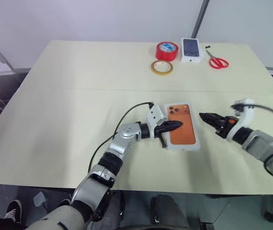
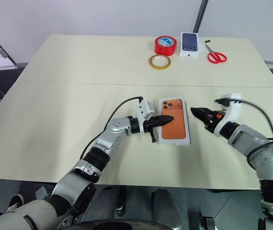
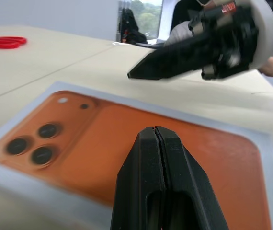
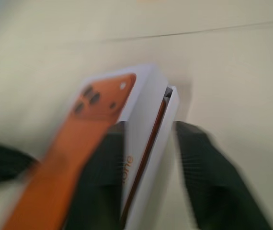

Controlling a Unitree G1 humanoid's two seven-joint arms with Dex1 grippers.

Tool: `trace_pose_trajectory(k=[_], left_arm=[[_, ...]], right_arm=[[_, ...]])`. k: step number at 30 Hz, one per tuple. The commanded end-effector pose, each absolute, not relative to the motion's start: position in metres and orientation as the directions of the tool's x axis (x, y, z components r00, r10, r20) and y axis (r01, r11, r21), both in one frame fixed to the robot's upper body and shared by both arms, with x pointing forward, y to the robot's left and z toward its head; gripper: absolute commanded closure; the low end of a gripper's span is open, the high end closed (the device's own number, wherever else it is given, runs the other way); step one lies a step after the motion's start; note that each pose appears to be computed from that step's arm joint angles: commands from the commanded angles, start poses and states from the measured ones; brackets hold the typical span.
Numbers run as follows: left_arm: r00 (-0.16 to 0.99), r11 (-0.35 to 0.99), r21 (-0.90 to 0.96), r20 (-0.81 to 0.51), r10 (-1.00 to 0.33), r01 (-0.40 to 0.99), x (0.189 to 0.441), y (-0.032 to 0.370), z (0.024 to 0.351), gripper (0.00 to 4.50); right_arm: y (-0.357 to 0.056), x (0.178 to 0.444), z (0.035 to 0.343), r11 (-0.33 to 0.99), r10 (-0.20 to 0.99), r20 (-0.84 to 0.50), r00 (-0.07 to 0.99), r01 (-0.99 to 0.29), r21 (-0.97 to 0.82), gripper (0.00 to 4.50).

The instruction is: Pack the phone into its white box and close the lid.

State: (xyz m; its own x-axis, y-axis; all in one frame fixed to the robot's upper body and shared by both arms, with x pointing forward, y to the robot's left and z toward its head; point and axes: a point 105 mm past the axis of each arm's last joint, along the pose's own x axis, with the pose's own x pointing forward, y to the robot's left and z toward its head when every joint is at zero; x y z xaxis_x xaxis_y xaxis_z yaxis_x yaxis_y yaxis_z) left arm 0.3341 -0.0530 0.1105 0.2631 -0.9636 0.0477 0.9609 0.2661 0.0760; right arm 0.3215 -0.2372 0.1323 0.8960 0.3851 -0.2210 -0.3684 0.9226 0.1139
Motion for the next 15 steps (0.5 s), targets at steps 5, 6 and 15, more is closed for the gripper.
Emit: trace_pose_trajectory(k=[5, 6, 15], left_arm=[[0.348, 0.339, 0.114, -0.073, -0.935, 0.934, 0.347, -0.011, 0.111, 4.50], [0.360, 0.347, 0.122, -0.106, -0.927, 0.930, 0.347, -0.006, 0.107, 4.50], [0.325, 0.315, 0.081, -0.200, -0.924, 0.946, 0.341, -0.033, 0.085, 4.50]], right_arm=[[-0.227, 0.325, 0.132, 0.879, 0.369, -0.182, 0.911, -0.406, -0.249, 4.46], [-0.227, 0.325, 0.130, 0.867, 0.364, -0.196, 0.910, -0.408, -0.285, 4.46], [-0.232, 0.327, 0.126, 0.875, 0.319, -0.197, 0.927, -0.368, -0.316, 4.46]])
